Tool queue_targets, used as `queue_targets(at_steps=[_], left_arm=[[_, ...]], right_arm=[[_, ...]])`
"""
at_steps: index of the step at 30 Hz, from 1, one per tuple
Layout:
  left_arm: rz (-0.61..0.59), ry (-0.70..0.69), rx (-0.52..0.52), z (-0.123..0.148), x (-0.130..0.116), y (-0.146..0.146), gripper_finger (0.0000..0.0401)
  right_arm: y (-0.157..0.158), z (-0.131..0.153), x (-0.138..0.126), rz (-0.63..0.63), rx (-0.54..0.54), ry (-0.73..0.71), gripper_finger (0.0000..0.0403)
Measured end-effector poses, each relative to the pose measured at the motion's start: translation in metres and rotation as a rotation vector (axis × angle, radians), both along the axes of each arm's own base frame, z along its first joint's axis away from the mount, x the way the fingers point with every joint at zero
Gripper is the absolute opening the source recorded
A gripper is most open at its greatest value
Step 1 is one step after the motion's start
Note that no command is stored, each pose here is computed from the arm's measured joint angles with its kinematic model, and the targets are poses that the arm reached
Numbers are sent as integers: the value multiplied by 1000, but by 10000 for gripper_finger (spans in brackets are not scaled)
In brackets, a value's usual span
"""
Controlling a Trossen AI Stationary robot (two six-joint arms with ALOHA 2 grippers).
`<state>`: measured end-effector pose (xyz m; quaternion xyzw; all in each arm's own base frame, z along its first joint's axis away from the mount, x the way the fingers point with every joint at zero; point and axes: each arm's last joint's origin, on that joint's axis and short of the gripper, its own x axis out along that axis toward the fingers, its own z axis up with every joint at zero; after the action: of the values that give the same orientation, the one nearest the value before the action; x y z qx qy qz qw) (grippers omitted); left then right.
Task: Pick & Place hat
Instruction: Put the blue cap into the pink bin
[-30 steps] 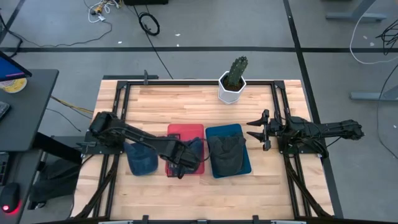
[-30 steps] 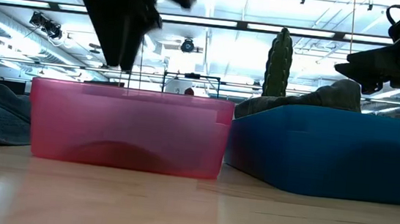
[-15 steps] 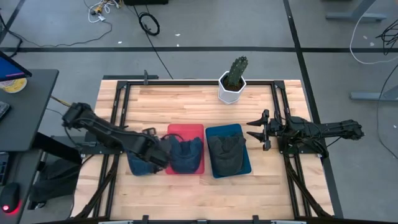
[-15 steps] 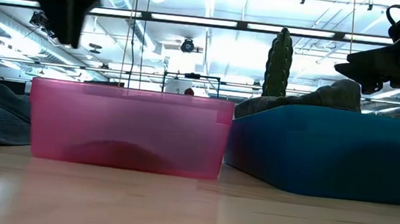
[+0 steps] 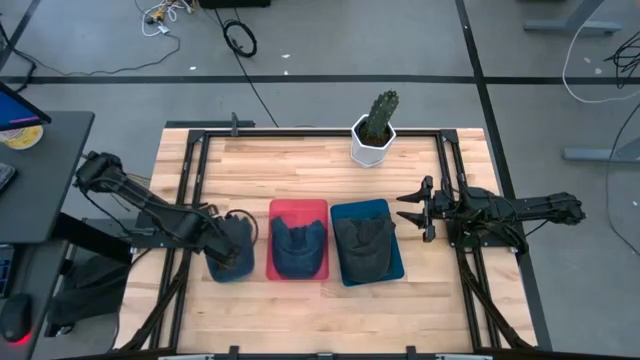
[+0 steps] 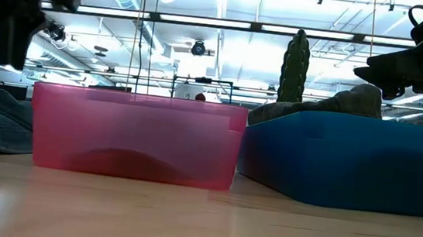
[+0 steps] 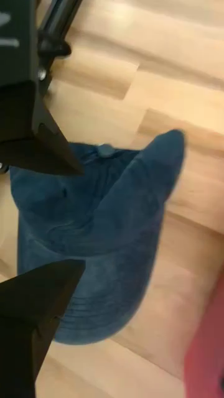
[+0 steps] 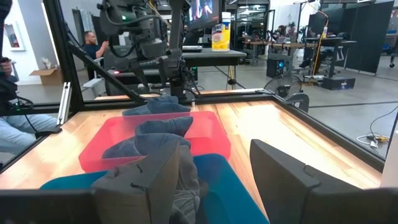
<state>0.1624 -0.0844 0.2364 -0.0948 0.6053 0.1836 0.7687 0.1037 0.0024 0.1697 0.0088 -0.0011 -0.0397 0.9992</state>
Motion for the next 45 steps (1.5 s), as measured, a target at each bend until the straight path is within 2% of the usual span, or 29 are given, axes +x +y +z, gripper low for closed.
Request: queue_targets(at_steps=[6, 12, 18, 20, 22, 26, 27, 29, 35, 45], left_arm=[[-18, -19, -66, -22, -10, 1, 249], [-14, 29, -84, -45, -16, 4, 249], [2, 37, -118, -53, -18, 4, 236], [1, 30, -126, -53, -17, 4, 210], [-1, 26, -142, -52, -16, 3, 168], [3, 22, -180, -52, -15, 1, 42], [18, 19, -185, -52, -15, 1, 22], [29, 16, -196, -50, -16, 2, 16], [-4, -26, -202, -18, -7, -2, 8], [-67, -230, -168, 66, 13, 6, 7]], right_arm=[[0, 0, 0, 0, 0, 0, 204], [0, 0, 0, 0, 0, 0, 204], [0, 0, 0, 0, 0, 0, 204], [0, 0, 0, 0, 0, 0, 204], [0, 0, 0, 0, 0, 0, 204], [0, 0, 0, 0, 0, 0, 204], [0, 0, 0, 0, 0, 0, 204], [0, 0, 0, 0, 0, 0, 204], [0, 0, 0, 0, 0, 0, 204], [0, 0, 0, 0, 0, 0, 204]])
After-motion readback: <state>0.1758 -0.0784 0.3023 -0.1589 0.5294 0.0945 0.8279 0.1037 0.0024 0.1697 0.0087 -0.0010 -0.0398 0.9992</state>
